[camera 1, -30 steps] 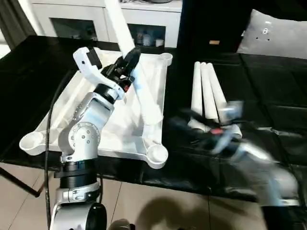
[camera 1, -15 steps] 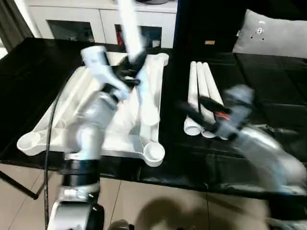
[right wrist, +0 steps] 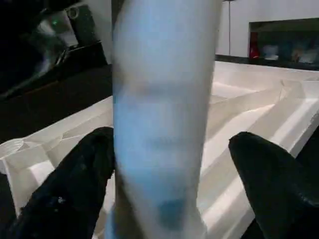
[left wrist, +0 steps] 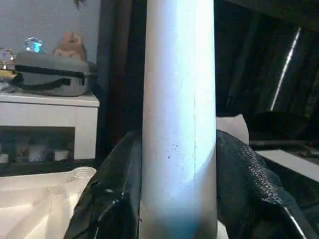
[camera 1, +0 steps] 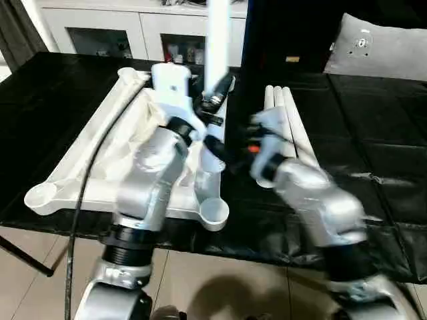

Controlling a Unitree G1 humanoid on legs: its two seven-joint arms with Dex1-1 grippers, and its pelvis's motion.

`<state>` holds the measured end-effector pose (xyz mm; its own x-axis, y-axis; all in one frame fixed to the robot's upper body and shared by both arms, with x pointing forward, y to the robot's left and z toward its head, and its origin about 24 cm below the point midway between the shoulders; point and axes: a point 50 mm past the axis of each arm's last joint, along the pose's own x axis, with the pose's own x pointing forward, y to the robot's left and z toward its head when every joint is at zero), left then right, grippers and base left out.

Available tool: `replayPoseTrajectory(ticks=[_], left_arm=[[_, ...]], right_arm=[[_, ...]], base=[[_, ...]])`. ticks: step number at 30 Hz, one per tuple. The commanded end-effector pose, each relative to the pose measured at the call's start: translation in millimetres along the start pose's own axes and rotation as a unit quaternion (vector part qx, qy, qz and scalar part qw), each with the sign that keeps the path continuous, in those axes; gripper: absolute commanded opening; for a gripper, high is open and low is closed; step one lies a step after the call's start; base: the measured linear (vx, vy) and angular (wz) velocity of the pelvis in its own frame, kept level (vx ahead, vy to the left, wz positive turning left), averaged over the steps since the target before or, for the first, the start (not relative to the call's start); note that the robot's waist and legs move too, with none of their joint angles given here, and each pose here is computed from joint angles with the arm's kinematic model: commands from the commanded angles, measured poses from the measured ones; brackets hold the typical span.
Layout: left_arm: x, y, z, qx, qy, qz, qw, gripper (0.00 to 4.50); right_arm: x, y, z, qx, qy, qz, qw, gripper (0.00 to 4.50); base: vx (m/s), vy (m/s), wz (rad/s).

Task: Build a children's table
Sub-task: Move to table

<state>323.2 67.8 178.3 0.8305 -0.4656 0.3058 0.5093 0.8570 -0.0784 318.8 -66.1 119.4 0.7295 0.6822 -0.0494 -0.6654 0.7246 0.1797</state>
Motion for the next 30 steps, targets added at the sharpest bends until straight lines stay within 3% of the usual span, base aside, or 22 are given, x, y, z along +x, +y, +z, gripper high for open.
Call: replayPoseTrajectory(ticks=[1,2,6,17,25,27,30], left_arm=[[-1,-2.7,7.9,0.011,-0.021,0.002,1.0,1.79],[-1,-2.7,7.9,0.011,-0.021,0.002,1.0,1.79],[-1,-7.2,6.4,0.014,-0.02,-0.004,1.0,1.79],[-1,-10.1,5.3,0.016,-0.019,-0.011,1.0,1.79],[-2,-8.2,5.7,0.022,-0.015,-0.015,1.0,1.79],[-2,-4.7,6.8,0.027,-0.015,-0.015,0.999,2.49],[-4,3.8,8.8,0.006,-0.007,-0.029,1.0,2.55]], right_arm=[[1.8,-0.2,-1.6,0.008,0.002,-0.002,1.0,3.57],[1.8,-0.2,-1.6,0.008,0.002,-0.002,1.0,3.34],[6.7,3.4,-3.7,0.022,0.002,0.002,1.0,3.18],[11.9,2.3,-8.7,0.036,0.014,-0.012,0.999,2.14],[11.0,2.8,-7.5,0.046,0.01,0.004,0.999,1.97],[9.3,2.9,-5.8,0.043,0.007,0.016,0.999,1.97],[3.2,1.2,-1.5,0.041,-0.003,0.046,0.998,1.96]], base=[[0.0,0.0,0.0],[0.0,0.0,0.0],[0.0,0.0,0.0],[0.0,0.0,0.0],[0.0,0.0,0.0],[0.0,0.0,0.0],[0.0,0.0,0.0]])
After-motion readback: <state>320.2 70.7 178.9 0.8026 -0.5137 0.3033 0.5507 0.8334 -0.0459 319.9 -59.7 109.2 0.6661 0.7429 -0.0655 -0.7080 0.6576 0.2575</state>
